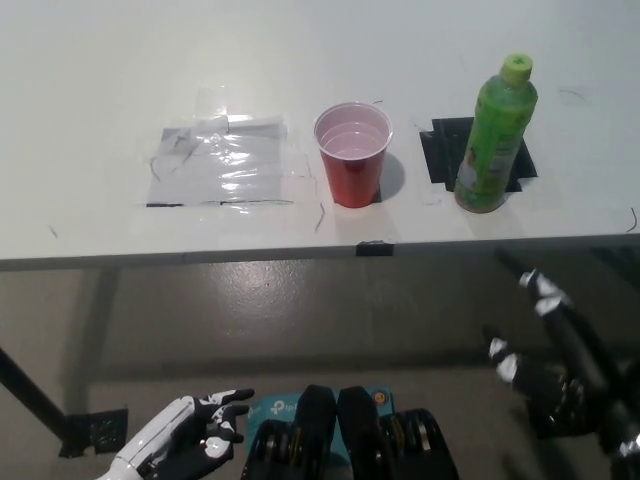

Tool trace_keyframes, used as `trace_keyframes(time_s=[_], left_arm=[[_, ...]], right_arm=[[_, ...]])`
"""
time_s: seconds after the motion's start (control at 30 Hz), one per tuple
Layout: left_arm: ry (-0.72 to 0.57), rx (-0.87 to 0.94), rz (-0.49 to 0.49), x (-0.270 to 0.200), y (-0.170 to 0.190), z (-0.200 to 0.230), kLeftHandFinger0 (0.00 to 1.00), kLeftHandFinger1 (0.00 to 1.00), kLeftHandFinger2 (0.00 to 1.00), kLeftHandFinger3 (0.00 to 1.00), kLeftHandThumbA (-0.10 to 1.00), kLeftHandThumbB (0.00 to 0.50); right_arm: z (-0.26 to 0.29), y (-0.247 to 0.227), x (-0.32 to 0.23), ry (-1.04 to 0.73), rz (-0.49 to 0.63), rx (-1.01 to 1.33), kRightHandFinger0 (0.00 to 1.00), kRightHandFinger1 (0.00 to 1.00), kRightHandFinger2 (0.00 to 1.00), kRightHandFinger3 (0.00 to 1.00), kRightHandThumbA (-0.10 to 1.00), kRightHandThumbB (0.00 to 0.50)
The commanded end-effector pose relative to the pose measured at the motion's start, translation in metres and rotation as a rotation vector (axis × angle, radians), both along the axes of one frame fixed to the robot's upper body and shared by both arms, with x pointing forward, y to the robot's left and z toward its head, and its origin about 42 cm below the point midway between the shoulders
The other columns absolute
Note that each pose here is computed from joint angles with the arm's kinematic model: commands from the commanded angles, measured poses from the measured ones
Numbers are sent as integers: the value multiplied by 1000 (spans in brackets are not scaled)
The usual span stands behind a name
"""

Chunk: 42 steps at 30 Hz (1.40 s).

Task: The robot uses its right hand to pick up a bottle kept in the middle of the desk and tilt it into a cup kept next to it to pour water out

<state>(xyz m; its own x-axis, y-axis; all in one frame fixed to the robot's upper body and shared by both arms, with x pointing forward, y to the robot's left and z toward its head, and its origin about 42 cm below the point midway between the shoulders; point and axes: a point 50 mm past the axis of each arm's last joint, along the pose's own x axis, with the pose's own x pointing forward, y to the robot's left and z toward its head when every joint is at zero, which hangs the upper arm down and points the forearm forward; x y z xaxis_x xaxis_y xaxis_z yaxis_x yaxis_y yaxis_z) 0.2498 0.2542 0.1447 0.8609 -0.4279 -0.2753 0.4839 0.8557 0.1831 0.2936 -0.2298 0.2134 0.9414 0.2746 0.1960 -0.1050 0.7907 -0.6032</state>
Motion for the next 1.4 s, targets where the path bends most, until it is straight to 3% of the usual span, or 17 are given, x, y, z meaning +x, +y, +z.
trace_keyframes(time_s=[0.0,0.1,0.13,0.27,0.67,0.93,1.1,1.23,1.37], left_arm=[[-27,-4,-30,3,1,13,786,918,919,1000,1000,499],[-27,-8,-23,0,0,11,782,915,914,1000,1000,500],[-24,-7,-22,1,0,10,782,914,911,1000,1000,500],[-28,-6,-29,1,0,10,781,917,917,1000,1000,500],[-24,10,-39,-1,-1,12,782,909,900,1000,1000,490],[-33,39,-54,-2,-3,10,771,891,884,1000,1000,492],[-23,48,-71,-2,-3,9,827,939,942,1000,1000,499],[-22,53,-78,-2,-3,11,832,938,942,1000,1000,500],[-20,51,-76,-3,-3,11,836,936,942,1000,1000,500]], right_arm=[[34,-15,25,-43,-42,19,1000,1000,1000,1000,665,304],[46,-21,39,-33,-100,35,1000,1000,1000,1000,827,430],[56,-26,51,-6,-154,89,1000,1000,1000,1000,891,497],[69,-33,66,5,-222,104,1000,1000,1000,1000,999,500],[81,-28,114,33,-326,101,1000,1000,1000,1000,1000,500],[74,-19,144,126,-365,269,1000,1000,1000,1000,949,500],[75,-9,160,158,-361,315,1000,1000,1000,1000,943,500],[80,5,172,172,-348,274,1000,1000,1000,1000,969,500],[78,18,185,206,-349,261,1000,1000,1000,1000,923,500]])
